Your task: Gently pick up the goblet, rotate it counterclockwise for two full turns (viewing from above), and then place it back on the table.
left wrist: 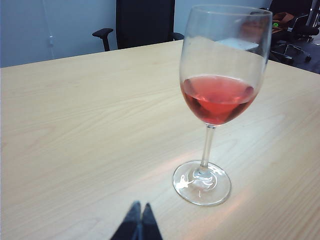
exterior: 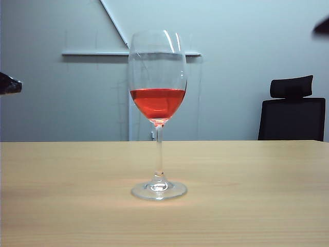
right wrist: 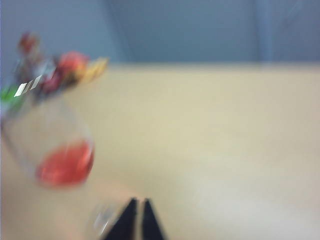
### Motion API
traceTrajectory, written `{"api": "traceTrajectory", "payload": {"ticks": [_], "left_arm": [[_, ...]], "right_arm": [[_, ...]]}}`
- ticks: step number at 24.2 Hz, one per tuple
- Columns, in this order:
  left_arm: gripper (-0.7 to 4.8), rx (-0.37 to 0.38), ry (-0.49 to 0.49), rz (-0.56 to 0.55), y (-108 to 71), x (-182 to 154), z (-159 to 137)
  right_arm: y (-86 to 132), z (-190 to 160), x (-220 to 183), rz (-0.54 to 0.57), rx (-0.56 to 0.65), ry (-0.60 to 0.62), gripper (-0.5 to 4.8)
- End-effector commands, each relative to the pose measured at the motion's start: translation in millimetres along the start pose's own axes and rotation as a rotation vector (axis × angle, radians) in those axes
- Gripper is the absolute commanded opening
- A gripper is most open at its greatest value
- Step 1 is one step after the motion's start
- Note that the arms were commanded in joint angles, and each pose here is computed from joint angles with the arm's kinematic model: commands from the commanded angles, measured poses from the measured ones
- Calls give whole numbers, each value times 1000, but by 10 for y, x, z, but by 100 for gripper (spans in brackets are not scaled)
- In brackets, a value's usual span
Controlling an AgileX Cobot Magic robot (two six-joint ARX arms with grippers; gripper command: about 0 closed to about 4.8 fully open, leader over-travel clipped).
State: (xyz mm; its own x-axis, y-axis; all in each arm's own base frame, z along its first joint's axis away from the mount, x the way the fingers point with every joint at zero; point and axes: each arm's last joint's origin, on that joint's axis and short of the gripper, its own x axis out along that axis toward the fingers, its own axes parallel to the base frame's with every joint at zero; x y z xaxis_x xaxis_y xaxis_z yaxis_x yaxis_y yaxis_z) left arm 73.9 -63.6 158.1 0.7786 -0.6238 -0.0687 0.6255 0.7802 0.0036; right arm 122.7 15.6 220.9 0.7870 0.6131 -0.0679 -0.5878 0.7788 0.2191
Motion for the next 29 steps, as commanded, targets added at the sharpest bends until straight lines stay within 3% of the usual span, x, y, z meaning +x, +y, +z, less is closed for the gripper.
{"api": "traceTrajectory", "payload": {"ticks": [1, 2, 3, 5, 6, 9, 13, 19, 29], "left_arm": [[-5, -1, -11, -4, -1, -3, 20], [-5, -1, -11, -4, -1, -3, 20], [-5, -1, -11, -4, -1, -3, 20], [-5, -1, -11, -4, -1, -3, 20], [-5, -1, -11, -4, -1, -3, 20], [-5, 0, -9, -5, -2, -3, 18], [-5, 0, -6, -5, -2, -3, 15], [-5, 0, -5, -5, -2, -3, 14], [-5, 0, -5, -7, -4, -3, 14]], "right_arm": [[3, -83, 254, 102, -56, 125, 236], [25, -132, 333, 121, -89, 156, 280], [86, -223, 474, 147, -158, 207, 370], [206, -342, 660, 188, -232, 251, 462], [261, -390, 739, 213, -276, 256, 473], [313, -473, 925, 268, -324, 219, 473], [242, -599, 1192, 286, -298, 120, 472], [184, -788, 1443, 384, -210, 143, 471], [190, -839, 1696, 499, -191, 129, 458]]}}
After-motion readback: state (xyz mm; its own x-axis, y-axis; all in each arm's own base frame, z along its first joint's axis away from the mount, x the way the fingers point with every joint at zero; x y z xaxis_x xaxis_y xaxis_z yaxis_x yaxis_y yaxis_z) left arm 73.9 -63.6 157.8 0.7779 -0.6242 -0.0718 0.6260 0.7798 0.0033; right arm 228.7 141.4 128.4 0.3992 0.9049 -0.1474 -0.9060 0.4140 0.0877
